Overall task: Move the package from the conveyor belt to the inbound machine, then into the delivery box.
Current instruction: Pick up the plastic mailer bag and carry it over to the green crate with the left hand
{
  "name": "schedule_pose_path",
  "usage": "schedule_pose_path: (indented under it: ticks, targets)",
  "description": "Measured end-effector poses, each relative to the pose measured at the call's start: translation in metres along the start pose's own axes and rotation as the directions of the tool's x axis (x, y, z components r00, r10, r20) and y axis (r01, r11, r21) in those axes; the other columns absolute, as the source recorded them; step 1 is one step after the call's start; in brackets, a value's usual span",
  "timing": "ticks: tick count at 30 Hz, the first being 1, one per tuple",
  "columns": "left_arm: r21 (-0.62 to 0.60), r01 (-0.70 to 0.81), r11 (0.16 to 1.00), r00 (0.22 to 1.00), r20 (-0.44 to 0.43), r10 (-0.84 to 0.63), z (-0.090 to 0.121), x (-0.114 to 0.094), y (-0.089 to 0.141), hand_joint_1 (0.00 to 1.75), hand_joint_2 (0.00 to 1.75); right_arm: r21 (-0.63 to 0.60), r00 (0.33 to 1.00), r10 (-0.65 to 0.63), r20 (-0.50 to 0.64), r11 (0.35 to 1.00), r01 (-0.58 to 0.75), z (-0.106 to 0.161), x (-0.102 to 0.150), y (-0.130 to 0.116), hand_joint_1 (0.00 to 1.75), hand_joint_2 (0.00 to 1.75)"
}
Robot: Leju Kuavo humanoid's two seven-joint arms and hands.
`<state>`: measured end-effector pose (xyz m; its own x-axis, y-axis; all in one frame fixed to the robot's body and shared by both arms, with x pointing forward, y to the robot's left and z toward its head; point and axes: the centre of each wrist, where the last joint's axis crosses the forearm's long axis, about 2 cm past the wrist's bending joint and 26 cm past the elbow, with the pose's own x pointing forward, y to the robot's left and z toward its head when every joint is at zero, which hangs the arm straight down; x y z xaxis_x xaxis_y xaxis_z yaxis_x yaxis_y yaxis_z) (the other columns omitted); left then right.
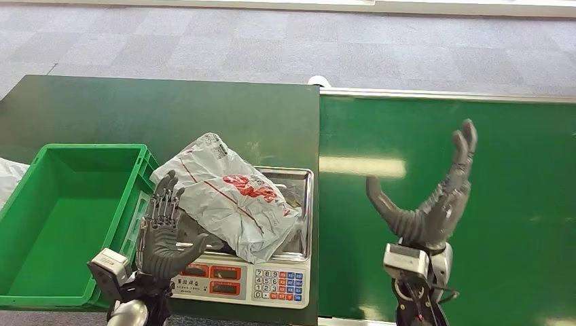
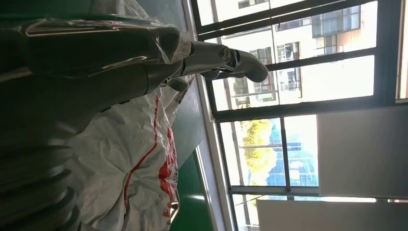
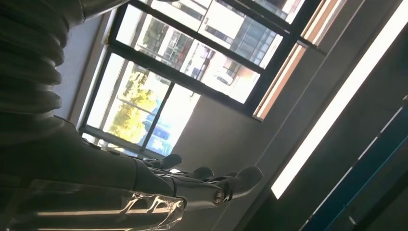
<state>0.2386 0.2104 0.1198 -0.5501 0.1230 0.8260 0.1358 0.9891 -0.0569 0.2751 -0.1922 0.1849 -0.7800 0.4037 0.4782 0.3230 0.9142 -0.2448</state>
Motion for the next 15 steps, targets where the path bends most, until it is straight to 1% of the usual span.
schedule_pose_path:
  ticks: [3, 4, 6, 8, 10, 13, 15]
  targets:
    - [-0.046, 0.024, 0.999, 1.0, -0.001, -0.024, -0.006, -0.001, -0.005, 0.0, 1.75, -0.05, 0.999, 0.035, -0.022, 0.998, -0.036, 0.022, 0.014, -0.017, 0.0, 1.75]
    - [-0.068, 0.034, 0.997, 0.999, -0.007, -0.035, -0.009, -0.001, -0.007, 0.0, 1.75, -0.048, 0.998, 0.048, -0.033, 0.998, -0.049, 0.027, 0.018, -0.02, 0.0, 1.75]
    - [-0.133, 0.074, 0.988, 0.996, -0.036, -0.08, -0.018, -0.002, -0.011, 0.0, 1.75, -0.001, 0.993, 0.079, -0.082, 0.997, -0.08, 0.04, 0.023, -0.023, 0.0, 1.75]
    - [-0.205, 0.141, 0.969, 0.986, -0.062, -0.156, -0.031, -0.003, -0.014, 0.0, 1.75, 0.064, 0.983, 0.101, -0.153, 0.994, -0.092, 0.057, 0.027, -0.021, 0.0, 1.75]
    - [-0.256, 0.212, 0.943, 0.969, -0.069, -0.237, -0.042, -0.004, -0.017, 0.0, 1.75, 0.107, 0.972, 0.096, -0.216, 0.992, -0.074, 0.075, 0.03, -0.017, 0.0, 1.75]
    - [-0.309, 0.312, 0.898, 0.934, -0.075, -0.35, -0.058, -0.004, -0.018, 0.0, 1.75, 0.139, 0.952, 0.058, -0.302, 0.99, -0.016, 0.095, 0.034, -0.009, 0.0, 1.75]
    - [-0.336, 0.368, 0.867, 0.905, -0.082, -0.417, -0.066, -0.005, -0.017, 0.0, 1.75, 0.154, 0.939, 0.034, -0.342, 0.988, 0.021, 0.102, 0.035, -0.004, 0.0, 1.75]
